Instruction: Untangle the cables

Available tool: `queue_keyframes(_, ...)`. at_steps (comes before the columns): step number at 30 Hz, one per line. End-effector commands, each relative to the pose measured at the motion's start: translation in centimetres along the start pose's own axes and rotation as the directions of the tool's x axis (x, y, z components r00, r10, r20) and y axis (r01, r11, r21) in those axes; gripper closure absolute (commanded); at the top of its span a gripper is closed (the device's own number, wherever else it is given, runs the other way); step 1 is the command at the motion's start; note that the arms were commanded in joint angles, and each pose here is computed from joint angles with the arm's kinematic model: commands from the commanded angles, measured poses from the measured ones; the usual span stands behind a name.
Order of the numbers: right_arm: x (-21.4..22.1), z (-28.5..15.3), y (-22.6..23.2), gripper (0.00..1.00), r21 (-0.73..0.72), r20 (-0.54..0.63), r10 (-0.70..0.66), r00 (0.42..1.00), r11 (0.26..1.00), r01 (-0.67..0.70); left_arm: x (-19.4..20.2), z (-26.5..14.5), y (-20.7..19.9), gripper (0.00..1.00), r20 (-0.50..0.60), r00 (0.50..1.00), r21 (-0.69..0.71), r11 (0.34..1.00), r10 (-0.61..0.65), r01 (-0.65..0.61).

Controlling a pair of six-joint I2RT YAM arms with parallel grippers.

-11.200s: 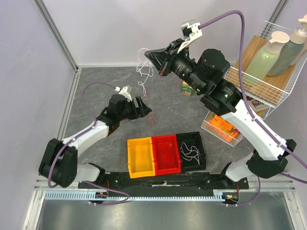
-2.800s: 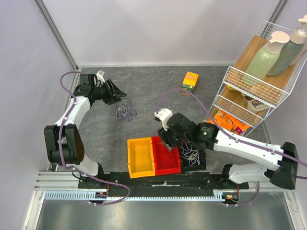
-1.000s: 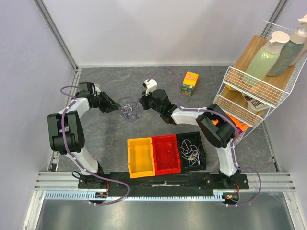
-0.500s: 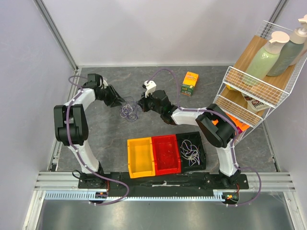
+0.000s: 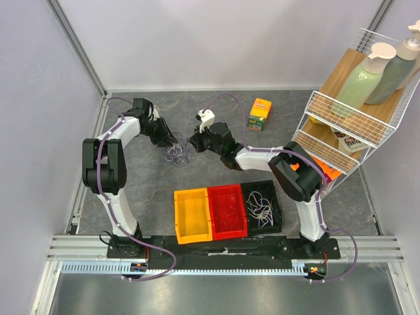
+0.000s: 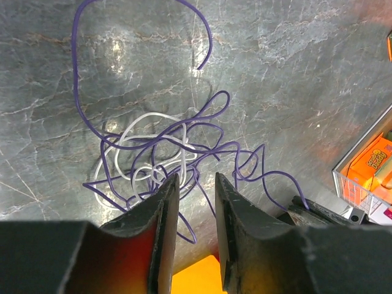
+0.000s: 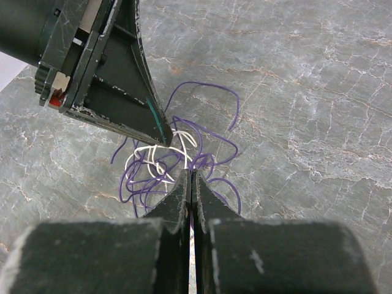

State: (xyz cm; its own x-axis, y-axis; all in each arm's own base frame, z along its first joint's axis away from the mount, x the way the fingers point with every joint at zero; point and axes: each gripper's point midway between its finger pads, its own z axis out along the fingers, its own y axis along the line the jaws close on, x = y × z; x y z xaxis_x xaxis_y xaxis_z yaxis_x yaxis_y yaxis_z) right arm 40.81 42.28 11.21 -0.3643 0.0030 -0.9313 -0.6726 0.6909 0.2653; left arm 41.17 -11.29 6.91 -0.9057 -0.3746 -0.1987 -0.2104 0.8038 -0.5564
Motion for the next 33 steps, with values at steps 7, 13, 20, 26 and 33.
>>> queue_keyframes(7, -2.9, -0.6, 0.3, 1.0, -0.019, 0.082, -0.005, 0.997, 1.0, 0.006, 0.4, -0.3, 1.2, 0.59, -0.01, 0.999, -0.043, 0.999, 0.032, -0.033)
queue_keyframes(13, -3.0, -0.6, 0.2, 1.0, -0.018, 0.084, -0.004, 0.996, 1.0, 0.006, 0.5, -0.2, 2.1, 0.55, -0.013, 1.0, -0.083, 0.996, 0.028, -0.029)
queue_keyframes(20, -2.9, -0.5, 0.3, 1.0, -0.029, 0.084, 0.002, 0.996, 1.0, 0.001, 0.9, 0.4, 1.9, 0.71, -0.033, 0.999, -0.061, 0.998, 0.021, -0.023)
queue_keyframes(26, -2.8, -0.6, 0.5, 1.0, -0.037, 0.083, 0.006, 0.996, 0.999, -0.003, 0.7, 0.8, 1.7, 0.82, -0.024, 0.999, -0.066, 0.997, 0.039, -0.04)
queue_keyframes(33, -2.7, -0.5, 0.6, 1.0, -0.049, 0.083, 0.011, 0.996, 0.999, -0.006, 0.7, 1.4, 1.6, 0.79, -0.024, 0.998, -0.079, 0.995, 0.057, -0.059)
